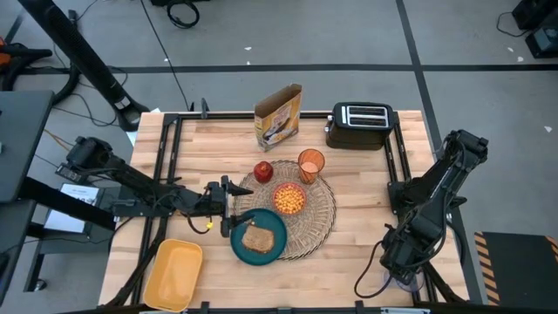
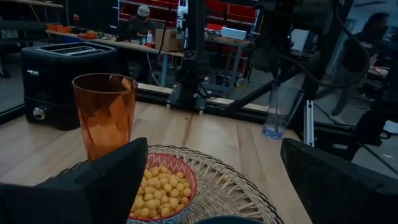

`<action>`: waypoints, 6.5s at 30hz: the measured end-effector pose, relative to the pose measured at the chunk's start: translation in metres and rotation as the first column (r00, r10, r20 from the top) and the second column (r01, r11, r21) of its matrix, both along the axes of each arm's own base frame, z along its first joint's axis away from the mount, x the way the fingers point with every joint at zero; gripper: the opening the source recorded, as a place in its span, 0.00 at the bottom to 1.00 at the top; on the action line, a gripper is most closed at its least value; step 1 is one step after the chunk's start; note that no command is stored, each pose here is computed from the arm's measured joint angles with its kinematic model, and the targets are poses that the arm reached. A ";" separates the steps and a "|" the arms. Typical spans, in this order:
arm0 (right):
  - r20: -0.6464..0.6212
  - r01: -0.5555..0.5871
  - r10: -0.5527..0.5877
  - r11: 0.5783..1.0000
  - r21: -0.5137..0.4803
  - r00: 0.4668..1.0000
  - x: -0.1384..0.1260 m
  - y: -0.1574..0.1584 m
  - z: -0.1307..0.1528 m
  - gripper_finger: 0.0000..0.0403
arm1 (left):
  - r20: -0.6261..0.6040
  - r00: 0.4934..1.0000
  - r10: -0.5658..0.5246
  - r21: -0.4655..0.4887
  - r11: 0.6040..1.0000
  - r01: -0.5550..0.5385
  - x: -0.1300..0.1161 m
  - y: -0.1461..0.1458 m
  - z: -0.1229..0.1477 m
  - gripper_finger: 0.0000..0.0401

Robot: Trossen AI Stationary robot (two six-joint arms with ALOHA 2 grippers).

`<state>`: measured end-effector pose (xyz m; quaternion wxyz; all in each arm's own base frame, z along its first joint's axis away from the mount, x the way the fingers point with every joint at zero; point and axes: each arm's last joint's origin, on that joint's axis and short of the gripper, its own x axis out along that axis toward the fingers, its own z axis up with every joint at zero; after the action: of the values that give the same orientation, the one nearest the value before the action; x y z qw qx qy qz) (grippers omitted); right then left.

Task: Arrange a breakfast setting
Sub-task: Put the blue spoon on the brown table mat

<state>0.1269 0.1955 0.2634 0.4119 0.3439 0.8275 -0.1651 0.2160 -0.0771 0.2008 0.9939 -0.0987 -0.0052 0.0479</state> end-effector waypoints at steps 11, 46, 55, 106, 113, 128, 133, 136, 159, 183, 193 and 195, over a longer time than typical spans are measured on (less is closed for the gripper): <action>-0.033 0.046 -0.046 0.999 -0.016 0.998 0.000 0.000 0.000 0.06 | 0.000 1.000 0.000 -0.001 1.000 0.000 0.000 0.000 0.000 0.94; 0.013 0.014 -0.011 0.957 -0.290 1.000 0.017 0.014 0.043 0.03 | -0.013 1.000 0.015 0.015 1.000 -0.014 0.001 0.003 -0.001 0.94; 0.065 -0.017 0.034 0.969 -0.248 0.997 0.021 0.022 0.055 0.03 | -0.012 1.000 0.013 0.010 1.000 -0.013 0.001 0.003 -0.001 0.94; 0.591 -0.125 0.533 0.797 -0.590 0.606 0.021 -0.050 0.097 0.03 | 0.001 0.991 -0.134 -0.044 0.990 0.134 0.024 -0.026 0.010 0.94; 0.374 -0.432 0.802 0.574 -0.695 0.465 0.087 -0.060 0.065 0.03 | -0.059 0.995 -0.080 -0.011 0.997 0.080 0.084 -0.035 0.012 0.94; 0.262 -0.475 0.884 0.435 -0.765 0.387 0.138 -0.074 0.037 0.03 | -0.129 0.989 0.069 0.018 0.998 -0.067 0.176 -0.013 -0.001 0.74; 0.277 -0.458 0.895 0.421 -0.783 0.349 0.142 -0.075 0.039 0.03 | -0.129 0.986 0.105 0.026 0.994 -0.102 0.194 -0.001 -0.005 0.74; 0.269 -0.462 0.893 0.421 -0.781 0.360 0.144 -0.078 0.038 0.03 | -0.129 0.987 0.094 0.024 0.996 -0.091 0.202 0.003 -0.007 0.73; 0.294 -0.413 0.878 0.443 -0.796 0.377 0.157 -0.094 0.038 0.07 | -0.131 0.986 0.099 0.052 0.994 -0.093 0.213 0.005 -0.007 0.05; 0.473 0.263 0.831 0.406 -0.875 0.292 0.074 -0.055 0.072 0.35 | 0.341 0.939 0.051 0.129 0.987 -0.101 0.182 -0.040 0.076 0.05; 0.620 0.378 0.772 0.620 -0.688 -0.139 0.106 -0.032 0.055 0.35 | 0.467 0.880 -0.090 0.167 0.986 0.011 0.183 -0.028 0.085 0.05; 0.624 0.407 0.759 0.638 -0.654 -0.189 0.109 -0.033 0.063 0.35 | 0.494 0.861 -0.122 0.189 0.982 0.031 0.181 -0.030 0.088 0.05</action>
<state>0.2357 0.1629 0.3262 0.9917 -0.0062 0.1045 -0.0745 0.3970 -0.1071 0.2883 0.9640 -0.0207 -0.2642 -0.0200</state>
